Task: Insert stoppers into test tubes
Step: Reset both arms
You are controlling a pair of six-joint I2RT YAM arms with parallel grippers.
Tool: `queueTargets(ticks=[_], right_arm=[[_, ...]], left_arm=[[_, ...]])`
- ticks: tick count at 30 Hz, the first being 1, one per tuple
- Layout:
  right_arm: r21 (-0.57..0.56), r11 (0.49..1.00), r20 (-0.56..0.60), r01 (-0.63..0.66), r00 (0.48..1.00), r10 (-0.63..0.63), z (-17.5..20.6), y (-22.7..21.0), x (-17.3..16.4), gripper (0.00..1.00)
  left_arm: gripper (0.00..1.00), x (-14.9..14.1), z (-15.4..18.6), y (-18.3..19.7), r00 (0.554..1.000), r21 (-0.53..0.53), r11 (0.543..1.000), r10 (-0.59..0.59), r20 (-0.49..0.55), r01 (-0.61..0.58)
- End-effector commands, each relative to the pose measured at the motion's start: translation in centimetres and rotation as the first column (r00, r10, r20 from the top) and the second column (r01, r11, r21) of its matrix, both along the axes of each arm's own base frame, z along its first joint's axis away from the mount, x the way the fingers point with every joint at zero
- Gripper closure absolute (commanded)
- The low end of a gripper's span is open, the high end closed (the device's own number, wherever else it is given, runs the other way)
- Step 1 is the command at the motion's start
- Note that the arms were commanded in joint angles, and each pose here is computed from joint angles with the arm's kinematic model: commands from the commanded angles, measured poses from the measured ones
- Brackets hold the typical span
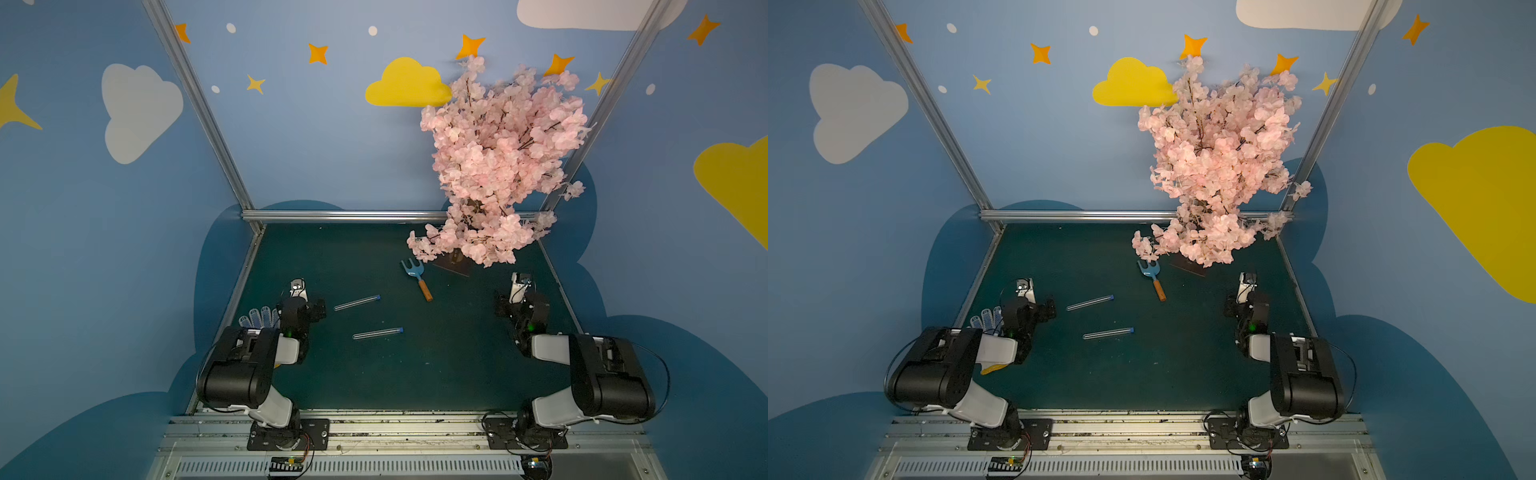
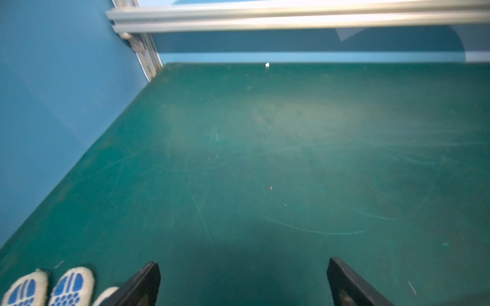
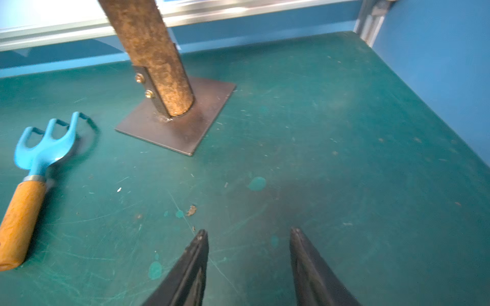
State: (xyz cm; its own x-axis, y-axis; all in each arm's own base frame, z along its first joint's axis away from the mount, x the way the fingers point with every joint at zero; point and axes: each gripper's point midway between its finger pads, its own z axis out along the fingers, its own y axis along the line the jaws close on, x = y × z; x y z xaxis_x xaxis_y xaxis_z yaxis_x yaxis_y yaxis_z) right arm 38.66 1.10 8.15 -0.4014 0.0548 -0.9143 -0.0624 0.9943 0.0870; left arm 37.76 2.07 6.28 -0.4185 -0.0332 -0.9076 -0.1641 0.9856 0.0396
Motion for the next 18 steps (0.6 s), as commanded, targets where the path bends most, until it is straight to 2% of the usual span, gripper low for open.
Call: queueTargets(ticks=[1,2,3,9,10,11,14,18], right_arm=[[0.0,0.999,0.086,-0.04,0.995,0.039,1.29,0.55,0.34,0.47],[-0.003,0.999,0.055,-0.038,0.998,0.038,1.11,0.52,0.3,0.47],[-0.008,0.999,0.052,-0.032,0.998,0.032,1.06,0.51,0.42,0.45],[-0.019,0.999,0.06,-0.028,0.998,0.029,1.08,0.57,0.59,0.31],[-0.02,0.999,0.059,-0.029,0.998,0.03,1.11,0.64,0.6,0.19],[-0.022,0.999,0.047,-0.027,0.998,0.028,1.03,0.6,0.57,0.16],[-0.027,0.999,0.053,-0.027,0.998,0.028,1.1,0.67,0.67,0.12],[-0.034,0.999,0.048,-0.023,0.999,0.025,0.96,0.65,0.64,0.12]], left_arm=[[0.01,1.42,1.98,0.01,0.999,-0.02,1.0,-0.012,0.034,0.013],[0.03,1.41,1.98,0.03,0.999,-0.022,1.0,-0.011,0.038,0.012],[0.0,1.44,2.03,0.07,0.999,-0.021,1.0,-0.01,0.04,0.011],[0.0,1.34,2.11,0.09,0.999,-0.02,1.0,-0.008,0.042,0.009],[0.0,1.4,2.17,-0.21,0.999,-0.012,0.999,-0.029,0.041,0.03],[0.0,1.31,2.13,-0.3,0.999,-0.009,0.999,-0.033,0.035,0.033],[0.0,1.37,2.0,-0.18,0.999,-0.013,1.0,-0.027,0.03,0.027],[0.0,1.7,1.78,-0.12,1.0,-0.018,1.0,-0.023,0.015,0.023]])
